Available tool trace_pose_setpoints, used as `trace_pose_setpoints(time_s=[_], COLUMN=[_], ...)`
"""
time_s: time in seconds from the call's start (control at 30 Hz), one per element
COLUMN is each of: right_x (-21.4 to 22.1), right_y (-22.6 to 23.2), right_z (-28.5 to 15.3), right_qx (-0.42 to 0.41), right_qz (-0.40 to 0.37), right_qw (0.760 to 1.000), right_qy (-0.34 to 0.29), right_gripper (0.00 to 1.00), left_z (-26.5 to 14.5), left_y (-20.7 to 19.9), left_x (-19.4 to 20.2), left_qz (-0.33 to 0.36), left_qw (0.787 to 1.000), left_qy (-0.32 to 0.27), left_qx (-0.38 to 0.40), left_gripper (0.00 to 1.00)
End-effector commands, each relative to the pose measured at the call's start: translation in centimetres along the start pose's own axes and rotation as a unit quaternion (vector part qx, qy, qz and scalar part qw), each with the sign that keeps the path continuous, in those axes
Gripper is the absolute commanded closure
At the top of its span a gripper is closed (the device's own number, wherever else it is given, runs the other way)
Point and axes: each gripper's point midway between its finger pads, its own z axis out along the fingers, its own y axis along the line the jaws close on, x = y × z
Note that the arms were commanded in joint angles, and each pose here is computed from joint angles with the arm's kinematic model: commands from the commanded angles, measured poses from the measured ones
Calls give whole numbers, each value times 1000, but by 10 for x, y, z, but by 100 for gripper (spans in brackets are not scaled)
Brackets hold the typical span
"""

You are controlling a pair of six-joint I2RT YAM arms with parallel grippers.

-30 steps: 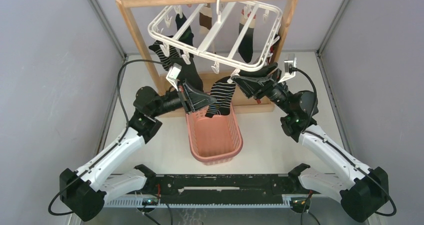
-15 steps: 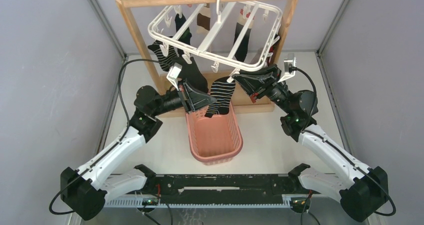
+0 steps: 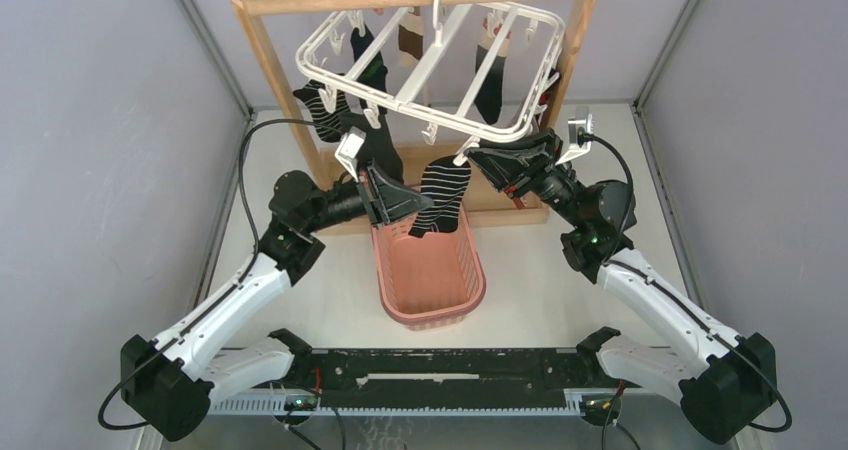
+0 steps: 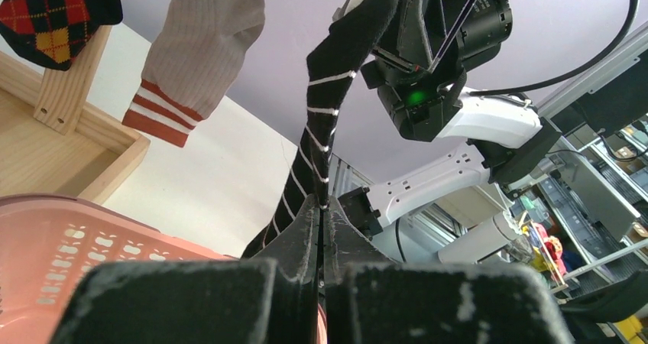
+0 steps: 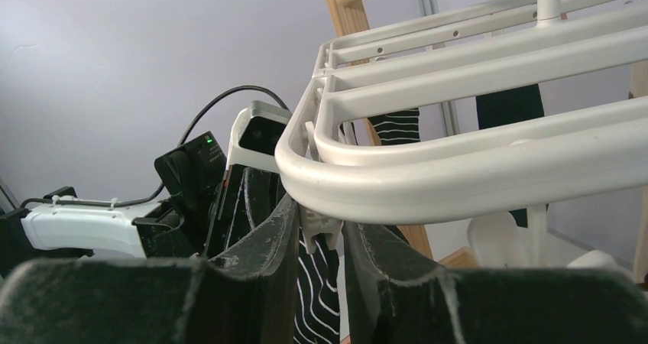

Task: Remove the socks clipped to the hanger
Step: Remove the sock from the hanger, then place the sock in the bin.

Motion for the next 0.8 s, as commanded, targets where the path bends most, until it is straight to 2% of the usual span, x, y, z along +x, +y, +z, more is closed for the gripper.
trace_pose_setpoints(time_s=[0.0,0.53,0.77], right_x=[-23,-18,-15], right_y=[12,8,7], right_z=[6,6,6], right_qx=[-20,-14,-12], right_qz=[-15,-13,-9], right_qw=[999,1000,1000], right_qy=[-24,-14,-11], right_gripper=[71,71,71], left_z=[-6,-33,-49], left_y=[-12,29,63], left_x=[-11,43,70], left_qz=[25,-36,-77], left_qw=[1000,996,981], left_qy=[-18,9,28], left_qx=[4,-86,-177], left_gripper=[100,100,100])
